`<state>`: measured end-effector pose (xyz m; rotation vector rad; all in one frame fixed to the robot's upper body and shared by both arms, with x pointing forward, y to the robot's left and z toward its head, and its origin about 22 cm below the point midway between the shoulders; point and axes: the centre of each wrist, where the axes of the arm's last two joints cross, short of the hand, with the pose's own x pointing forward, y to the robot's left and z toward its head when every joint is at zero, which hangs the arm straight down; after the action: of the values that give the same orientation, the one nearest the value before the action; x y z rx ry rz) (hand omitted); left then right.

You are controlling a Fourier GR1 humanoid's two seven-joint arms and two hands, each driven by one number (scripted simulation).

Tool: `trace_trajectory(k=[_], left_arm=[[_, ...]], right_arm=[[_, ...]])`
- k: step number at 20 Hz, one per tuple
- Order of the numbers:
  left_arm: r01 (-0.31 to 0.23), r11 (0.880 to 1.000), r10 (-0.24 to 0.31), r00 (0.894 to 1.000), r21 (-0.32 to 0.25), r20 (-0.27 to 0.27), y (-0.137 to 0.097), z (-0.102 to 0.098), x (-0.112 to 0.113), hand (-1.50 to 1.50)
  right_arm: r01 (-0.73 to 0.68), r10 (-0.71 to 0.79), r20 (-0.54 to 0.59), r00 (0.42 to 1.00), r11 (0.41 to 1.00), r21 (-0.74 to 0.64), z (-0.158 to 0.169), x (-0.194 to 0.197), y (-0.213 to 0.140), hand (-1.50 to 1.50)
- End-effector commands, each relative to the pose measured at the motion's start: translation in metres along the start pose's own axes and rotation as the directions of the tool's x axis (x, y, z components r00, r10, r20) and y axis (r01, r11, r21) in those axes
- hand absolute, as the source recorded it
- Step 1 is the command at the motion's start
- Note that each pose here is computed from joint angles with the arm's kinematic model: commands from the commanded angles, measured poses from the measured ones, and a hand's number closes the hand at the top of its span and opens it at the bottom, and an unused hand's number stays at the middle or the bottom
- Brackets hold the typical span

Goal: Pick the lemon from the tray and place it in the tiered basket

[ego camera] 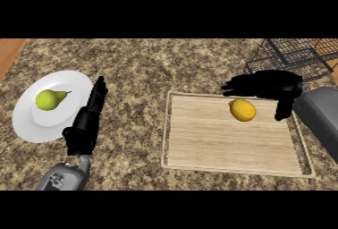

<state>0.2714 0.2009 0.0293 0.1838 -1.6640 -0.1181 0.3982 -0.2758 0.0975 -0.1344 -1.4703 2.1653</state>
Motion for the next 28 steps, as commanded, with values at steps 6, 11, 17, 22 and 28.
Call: trace_trajectory(k=[6, 11, 17, 22, 28], left_arm=[[-0.003, 1.000, 0.003, 1.000, -0.003, -0.001, 0.004, -0.009, 0.006, 0.00], [0.000, 1.000, 0.000, 1.000, 0.021, -0.005, 0.000, -0.004, -0.011, 0.00], [-0.006, 1.000, 0.006, 1.000, 0.004, -0.001, 0.008, 0.000, 0.009, 0.00], [0.002, 1.000, -0.002, 1.000, 0.002, -0.006, -0.002, -0.002, 0.022, 0.00], [0.019, 0.998, -0.018, 1.000, 0.057, -0.022, 0.016, 0.002, 0.003, 0.00]], right_arm=[[0.086, -0.088, 0.067, 0.994, 0.995, 0.046, -0.016, -0.008, 0.009, -1.50], [0.112, -0.115, 0.088, 0.989, 0.993, 0.036, -0.020, -0.005, 0.031, -1.50], [0.114, -0.108, 0.082, 0.991, 0.991, -0.075, -0.011, -0.012, 0.048, 1.50], [-0.013, 0.034, 0.109, 0.993, 0.981, -0.192, -0.056, 0.012, 0.062, 1.50], [0.041, -0.027, -0.536, 0.844, 0.999, 0.015, 0.016, -0.012, 0.093, 1.50]])
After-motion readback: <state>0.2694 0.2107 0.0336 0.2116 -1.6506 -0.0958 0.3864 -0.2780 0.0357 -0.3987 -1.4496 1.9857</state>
